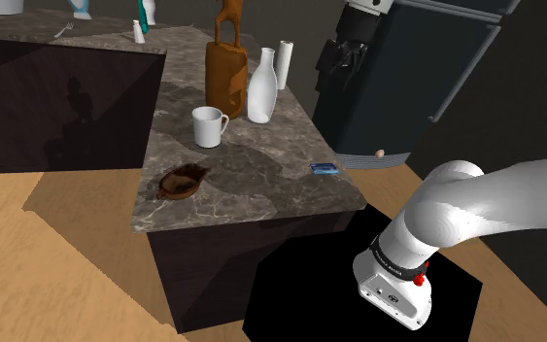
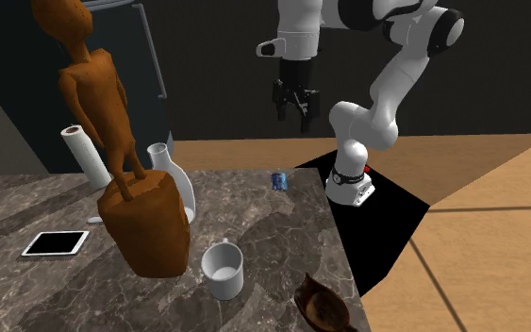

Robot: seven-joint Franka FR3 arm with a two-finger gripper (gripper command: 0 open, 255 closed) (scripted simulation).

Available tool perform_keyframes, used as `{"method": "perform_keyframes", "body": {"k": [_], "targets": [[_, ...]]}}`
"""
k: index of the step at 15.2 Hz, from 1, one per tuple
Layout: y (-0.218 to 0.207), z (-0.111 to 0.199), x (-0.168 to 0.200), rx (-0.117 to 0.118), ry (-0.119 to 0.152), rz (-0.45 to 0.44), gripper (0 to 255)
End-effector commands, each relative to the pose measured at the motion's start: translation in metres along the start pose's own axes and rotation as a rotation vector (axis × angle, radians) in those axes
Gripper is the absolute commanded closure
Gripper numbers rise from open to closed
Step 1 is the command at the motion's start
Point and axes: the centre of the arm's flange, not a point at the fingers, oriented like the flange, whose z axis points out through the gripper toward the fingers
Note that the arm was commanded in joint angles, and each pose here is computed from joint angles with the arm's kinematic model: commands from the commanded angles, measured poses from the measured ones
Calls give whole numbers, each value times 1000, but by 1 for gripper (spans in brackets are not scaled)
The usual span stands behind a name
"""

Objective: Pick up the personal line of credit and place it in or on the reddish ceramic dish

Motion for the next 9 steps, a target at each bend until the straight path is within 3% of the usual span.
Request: {"method": "perform_keyframes", "body": {"k": [1,9], "targets": [[0,0,0,0,0,0,0],[65,91,-64,109,192,-450,0]]}}
